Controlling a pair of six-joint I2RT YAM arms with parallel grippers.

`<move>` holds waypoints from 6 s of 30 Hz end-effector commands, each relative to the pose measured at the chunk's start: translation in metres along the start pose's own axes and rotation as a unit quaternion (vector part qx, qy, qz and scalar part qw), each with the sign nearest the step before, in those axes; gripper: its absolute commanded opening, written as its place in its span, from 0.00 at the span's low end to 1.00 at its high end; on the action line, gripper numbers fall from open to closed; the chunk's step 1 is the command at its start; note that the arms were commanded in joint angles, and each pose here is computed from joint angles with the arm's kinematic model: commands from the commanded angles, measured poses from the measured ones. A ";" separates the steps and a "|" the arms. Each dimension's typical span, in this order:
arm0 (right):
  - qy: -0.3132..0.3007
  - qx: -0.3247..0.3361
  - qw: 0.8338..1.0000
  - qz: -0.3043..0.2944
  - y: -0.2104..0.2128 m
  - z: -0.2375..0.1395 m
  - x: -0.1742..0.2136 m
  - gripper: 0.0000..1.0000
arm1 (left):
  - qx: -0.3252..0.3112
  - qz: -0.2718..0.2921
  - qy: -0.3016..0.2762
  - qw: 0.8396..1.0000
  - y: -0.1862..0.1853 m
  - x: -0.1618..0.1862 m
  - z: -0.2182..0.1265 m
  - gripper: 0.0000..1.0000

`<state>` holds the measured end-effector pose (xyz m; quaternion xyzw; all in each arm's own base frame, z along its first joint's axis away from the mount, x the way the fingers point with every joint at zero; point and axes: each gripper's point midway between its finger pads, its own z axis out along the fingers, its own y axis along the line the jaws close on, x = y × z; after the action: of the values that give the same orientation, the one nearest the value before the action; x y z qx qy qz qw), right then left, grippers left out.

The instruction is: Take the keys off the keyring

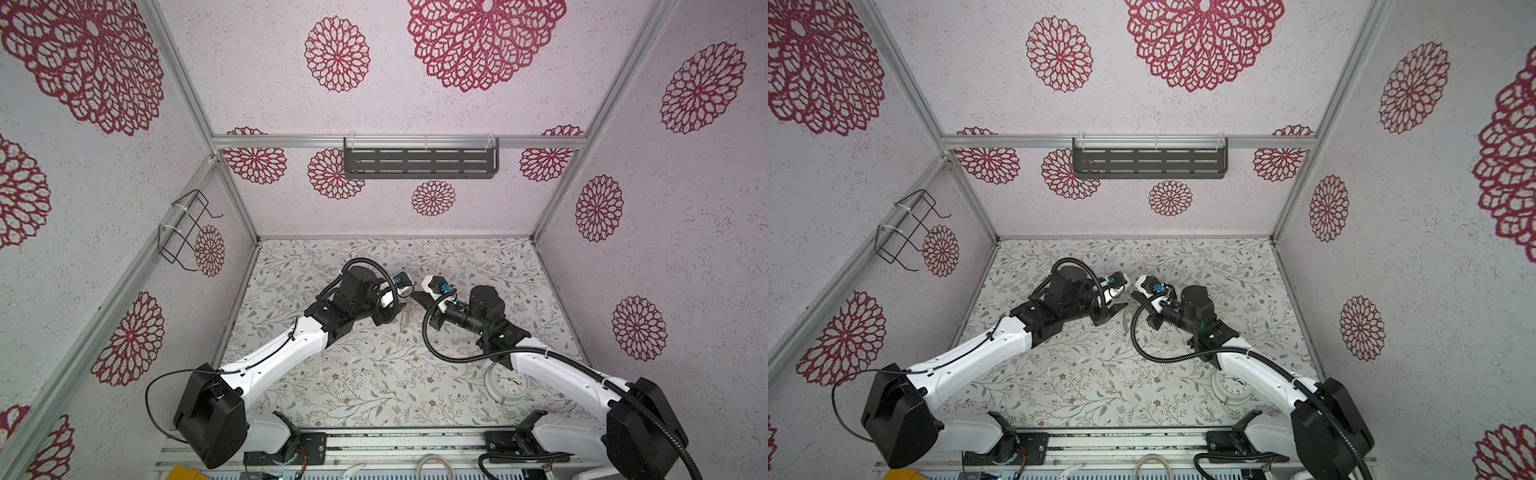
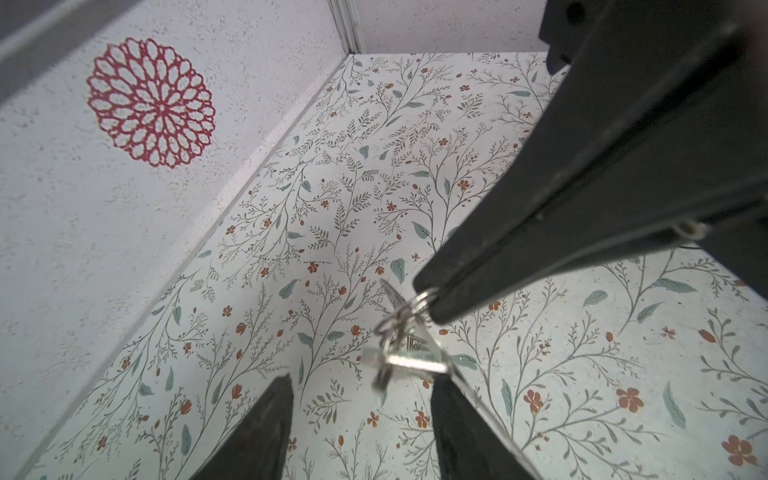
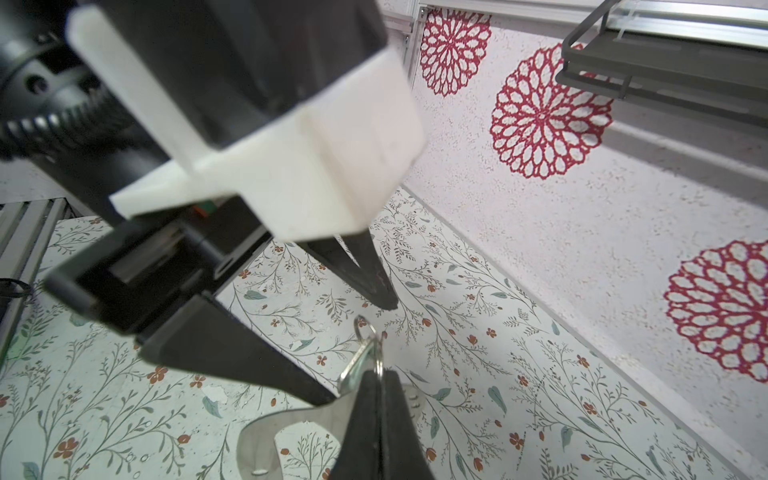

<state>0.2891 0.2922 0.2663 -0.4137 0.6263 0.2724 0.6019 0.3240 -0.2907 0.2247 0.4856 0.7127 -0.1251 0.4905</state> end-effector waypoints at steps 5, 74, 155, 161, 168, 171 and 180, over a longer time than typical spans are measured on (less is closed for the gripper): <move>-0.060 0.003 0.998 0.005 -0.004 -0.010 -0.045 0.00 | -0.038 -0.021 -0.075 0.996 0.009 -0.028 -0.005 0.59; -0.124 0.018 0.990 0.065 -0.014 -0.021 -0.072 0.00 | -0.088 -0.050 -0.071 0.992 0.006 -0.016 -0.003 0.00; 0.205 -0.002 0.979 -0.008 -0.030 -0.033 0.083 0.00 | -0.141 -0.403 0.232 0.874 0.044 0.230 0.041 0.13; 0.196 -0.031 0.980 0.009 -0.025 -0.016 0.086 0.00 | -0.174 -0.413 0.201 0.871 0.060 0.228 0.024 0.37; 0.199 -0.066 0.978 0.019 -0.017 0.013 0.093 0.00 | -0.228 -0.386 0.138 0.883 0.091 0.193 -0.014 0.48; 0.205 -0.079 0.975 0.025 -0.015 0.031 0.099 0.00 | -0.251 -0.368 0.111 0.888 0.104 0.175 -0.035 0.50; 0.220 -0.058 0.970 0.089 -0.032 0.091 0.123 0.00 | -0.267 -0.331 0.101 0.900 0.111 0.155 -0.066 0.51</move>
<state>0.3564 0.3154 0.1220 -0.4660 0.7627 0.2484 0.3734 0.3720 -0.1115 0.1617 0.0731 0.8820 -0.0555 0.4623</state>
